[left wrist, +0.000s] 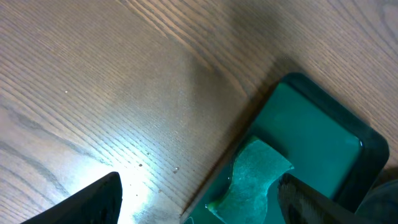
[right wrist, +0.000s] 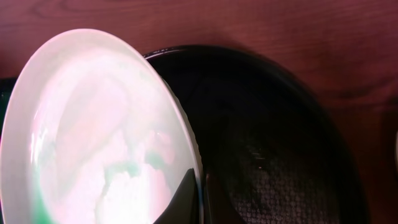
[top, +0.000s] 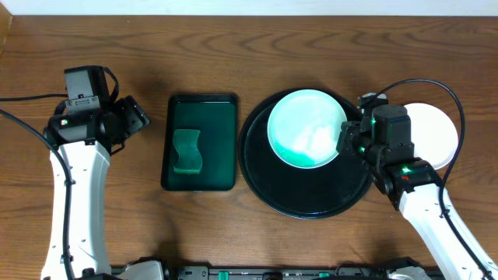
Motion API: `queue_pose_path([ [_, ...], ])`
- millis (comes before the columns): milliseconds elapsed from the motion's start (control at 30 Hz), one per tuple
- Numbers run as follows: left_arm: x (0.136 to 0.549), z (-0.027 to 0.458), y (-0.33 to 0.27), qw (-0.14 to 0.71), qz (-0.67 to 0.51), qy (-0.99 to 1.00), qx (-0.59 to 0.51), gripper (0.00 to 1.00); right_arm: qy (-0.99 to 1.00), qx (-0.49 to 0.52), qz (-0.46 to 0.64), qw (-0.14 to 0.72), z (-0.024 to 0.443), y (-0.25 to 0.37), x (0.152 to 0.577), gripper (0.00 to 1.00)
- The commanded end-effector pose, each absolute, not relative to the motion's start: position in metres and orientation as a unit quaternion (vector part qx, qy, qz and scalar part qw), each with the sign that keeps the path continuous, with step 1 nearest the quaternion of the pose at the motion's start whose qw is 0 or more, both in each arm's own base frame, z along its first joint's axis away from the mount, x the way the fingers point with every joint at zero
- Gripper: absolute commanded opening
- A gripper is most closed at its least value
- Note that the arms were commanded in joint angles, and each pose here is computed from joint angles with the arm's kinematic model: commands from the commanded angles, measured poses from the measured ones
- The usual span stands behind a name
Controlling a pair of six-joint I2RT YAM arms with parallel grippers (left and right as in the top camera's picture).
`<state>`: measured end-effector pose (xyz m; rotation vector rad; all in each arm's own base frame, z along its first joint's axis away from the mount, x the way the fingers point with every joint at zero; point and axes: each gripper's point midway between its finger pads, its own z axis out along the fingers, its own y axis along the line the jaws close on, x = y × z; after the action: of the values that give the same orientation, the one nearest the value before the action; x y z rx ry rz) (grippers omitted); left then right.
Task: Clean dirty plates on tray and stack at the side
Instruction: 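Slide the white plate up the black tray with the right gripper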
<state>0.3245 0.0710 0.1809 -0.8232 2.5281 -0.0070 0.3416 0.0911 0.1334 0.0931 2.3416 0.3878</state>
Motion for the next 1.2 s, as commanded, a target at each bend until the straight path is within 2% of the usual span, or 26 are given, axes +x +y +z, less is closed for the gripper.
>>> queue_pose_path([
  [0,0.326,0.186,0.073,0.245,-0.001,0.922,-0.3,0.8,0.906,0.068,0.166,0.383,0.142,0.09,0.346,0.01],
  [233,0.326,0.186,0.073,0.245,-0.001,0.922,-0.3,0.8,0.9,0.122,0.2,0.369,0.139,0.095,0.35,0.01],
  [433,0.326,0.186,0.073,0.245,-0.001,0.922,-0.3,0.8,0.896,0.101,0.257,0.348,0.141,0.114,0.348,0.01],
  [667,0.326,0.186,0.073,0.245,-0.001,0.922,-0.3,0.8,0.885,0.134,0.318,0.312,0.144,0.12,0.344,0.01],
  [900,0.325,0.186,0.073,0.245,-0.001,0.922,-0.3,0.8,0.891,0.146,0.317,0.292,0.133,0.114,0.342,0.01],
  [1167,0.326,0.186,0.073,0.245,-0.001,0.922,-0.3,0.8,0.907,0.158,0.302,0.249,0.101,0.113,0.341,0.01],
])
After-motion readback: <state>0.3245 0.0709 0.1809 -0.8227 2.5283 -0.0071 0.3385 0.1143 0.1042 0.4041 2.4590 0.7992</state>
